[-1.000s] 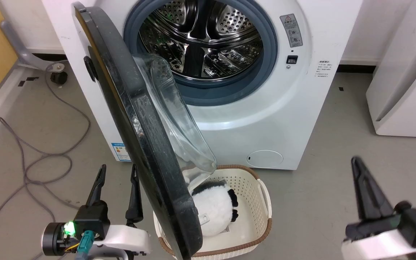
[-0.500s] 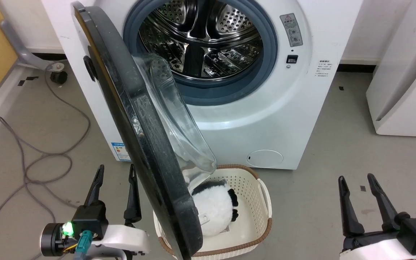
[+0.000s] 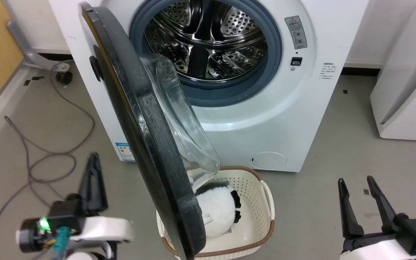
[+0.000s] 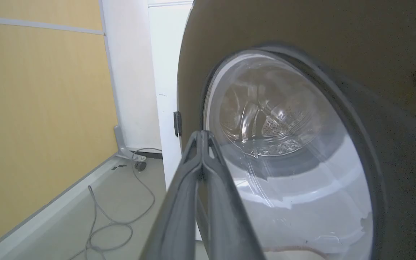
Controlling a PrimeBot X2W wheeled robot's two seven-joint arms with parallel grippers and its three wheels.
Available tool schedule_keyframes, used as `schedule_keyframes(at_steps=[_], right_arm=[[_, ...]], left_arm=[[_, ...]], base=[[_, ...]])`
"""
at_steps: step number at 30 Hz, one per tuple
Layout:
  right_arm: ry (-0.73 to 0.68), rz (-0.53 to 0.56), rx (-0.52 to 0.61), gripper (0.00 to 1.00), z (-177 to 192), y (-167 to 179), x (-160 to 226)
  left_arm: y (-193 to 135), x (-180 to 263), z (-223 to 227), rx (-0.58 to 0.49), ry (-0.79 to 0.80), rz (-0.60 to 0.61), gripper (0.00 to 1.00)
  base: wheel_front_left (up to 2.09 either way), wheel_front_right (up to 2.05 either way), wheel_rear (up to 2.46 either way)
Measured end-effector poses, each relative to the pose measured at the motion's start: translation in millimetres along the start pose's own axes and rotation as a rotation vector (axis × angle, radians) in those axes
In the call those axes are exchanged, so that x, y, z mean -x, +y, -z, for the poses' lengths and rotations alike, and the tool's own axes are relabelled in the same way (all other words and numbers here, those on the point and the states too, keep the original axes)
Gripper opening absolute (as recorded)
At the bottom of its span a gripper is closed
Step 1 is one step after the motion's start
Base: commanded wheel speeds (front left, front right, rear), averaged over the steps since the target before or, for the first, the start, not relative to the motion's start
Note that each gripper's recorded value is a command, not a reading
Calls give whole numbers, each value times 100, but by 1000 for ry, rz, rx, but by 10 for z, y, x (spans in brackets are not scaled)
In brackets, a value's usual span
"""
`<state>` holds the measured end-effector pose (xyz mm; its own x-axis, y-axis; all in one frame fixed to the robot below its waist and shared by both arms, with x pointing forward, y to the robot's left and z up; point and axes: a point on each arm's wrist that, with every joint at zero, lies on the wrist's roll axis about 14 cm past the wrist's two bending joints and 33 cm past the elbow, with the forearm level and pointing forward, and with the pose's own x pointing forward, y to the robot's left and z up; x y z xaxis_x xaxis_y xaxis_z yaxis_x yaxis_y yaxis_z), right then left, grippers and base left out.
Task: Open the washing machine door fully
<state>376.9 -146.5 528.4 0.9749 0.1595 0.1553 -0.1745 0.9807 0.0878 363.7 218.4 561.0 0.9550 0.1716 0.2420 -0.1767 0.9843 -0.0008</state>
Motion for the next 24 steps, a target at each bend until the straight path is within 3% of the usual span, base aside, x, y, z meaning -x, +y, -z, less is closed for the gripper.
schedule_keyframes(at_steps=[11, 24], right_arm=[[-6, -12, 7, 100, -18, 36, -16], [-11, -18, 7, 100, -34, 55, -22]], left_arm=[[35, -199, -953, 13, -301, 11, 0], [-641, -31, -1557, 96, -486, 261, 0]], base=[[0, 0, 0], [0, 0, 0]])
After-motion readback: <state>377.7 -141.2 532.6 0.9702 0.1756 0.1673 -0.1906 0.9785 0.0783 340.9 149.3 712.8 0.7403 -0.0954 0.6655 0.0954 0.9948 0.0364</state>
